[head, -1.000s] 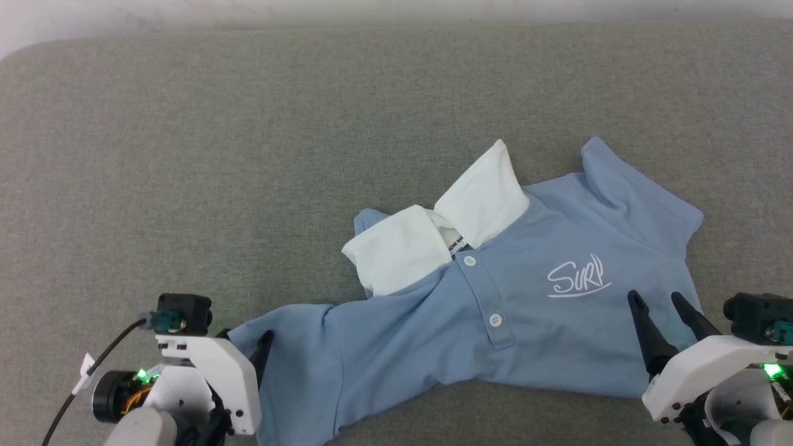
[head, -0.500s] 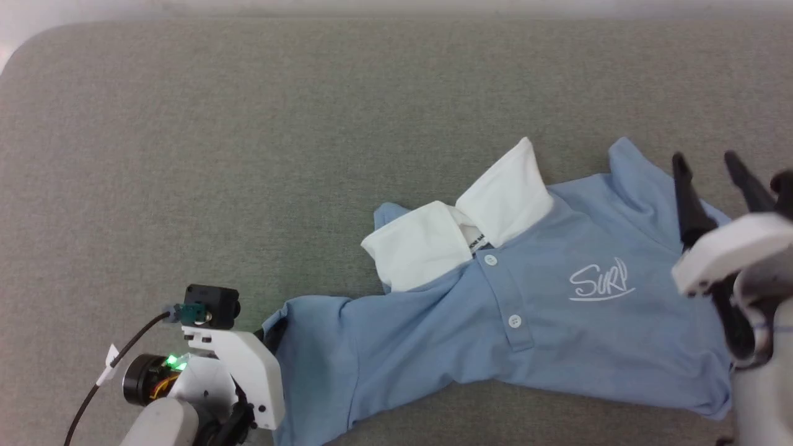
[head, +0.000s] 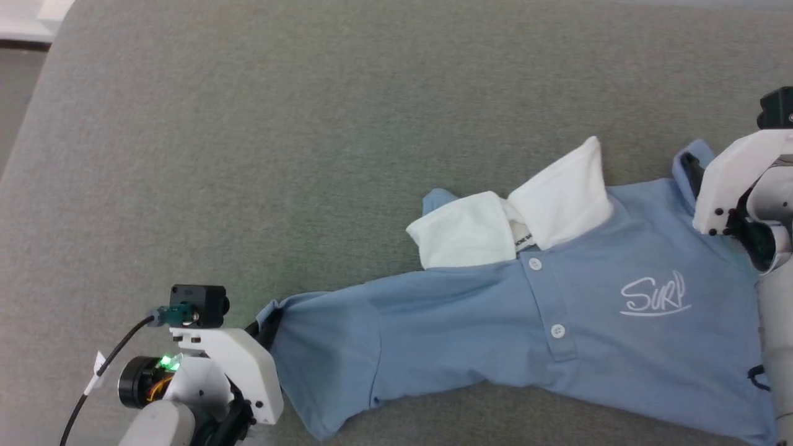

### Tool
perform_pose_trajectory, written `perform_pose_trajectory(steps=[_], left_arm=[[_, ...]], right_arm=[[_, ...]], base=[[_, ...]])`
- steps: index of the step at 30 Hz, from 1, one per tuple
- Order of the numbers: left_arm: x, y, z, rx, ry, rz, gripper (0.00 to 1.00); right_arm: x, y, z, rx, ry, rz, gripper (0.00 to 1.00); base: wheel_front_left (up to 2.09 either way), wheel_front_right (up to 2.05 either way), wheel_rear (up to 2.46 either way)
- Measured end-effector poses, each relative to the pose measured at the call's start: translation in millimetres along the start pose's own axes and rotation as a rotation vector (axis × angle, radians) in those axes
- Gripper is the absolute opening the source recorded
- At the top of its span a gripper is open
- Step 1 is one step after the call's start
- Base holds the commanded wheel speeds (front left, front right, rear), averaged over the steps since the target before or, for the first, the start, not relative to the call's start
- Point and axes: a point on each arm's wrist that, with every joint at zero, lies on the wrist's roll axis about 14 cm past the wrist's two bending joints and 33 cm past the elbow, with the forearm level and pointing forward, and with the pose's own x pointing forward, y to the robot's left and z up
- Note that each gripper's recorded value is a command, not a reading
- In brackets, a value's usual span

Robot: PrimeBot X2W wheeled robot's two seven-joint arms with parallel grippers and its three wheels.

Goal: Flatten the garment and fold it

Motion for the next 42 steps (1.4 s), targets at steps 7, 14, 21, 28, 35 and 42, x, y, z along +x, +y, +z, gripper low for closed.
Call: perform_pose_trajectory(steps=[7,14,21,28,35,42], left_arm=[[-4,7,-6,-0.027,0.004,0.026,0.00],[-3,5,-4,-0.031,-0.005,0.020,0.00],[-6,9,24,0.010,-0.149,0.042,0.00],[-28,9,81,0.039,-0.397,0.061,0.00],[-50,4,132,0.067,-0.589,0.046,0.00],[-64,-28,206,0.127,-0.731,-0.070,0.00]], right_arm=[[16,-6,-29,-0.077,0.276,-0.052,0.62],[10,-1,-28,-0.089,0.352,-0.057,0.00],[-9,-4,12,0.001,-0.010,-0.046,0.00],[-64,-17,25,0.093,-0.300,-0.066,0.00],[-126,-50,37,0.131,-0.459,-0.151,0.00],[-165,-67,86,0.048,-0.542,-0.178,0.00]], base=[[0.00,0.00,0.00],[0.00,0.00,0.00],[0.00,0.00,0.00],[0.00,0.00,0.00],[0.00,0.00,0.00],[0.00,0.00,0.00]])
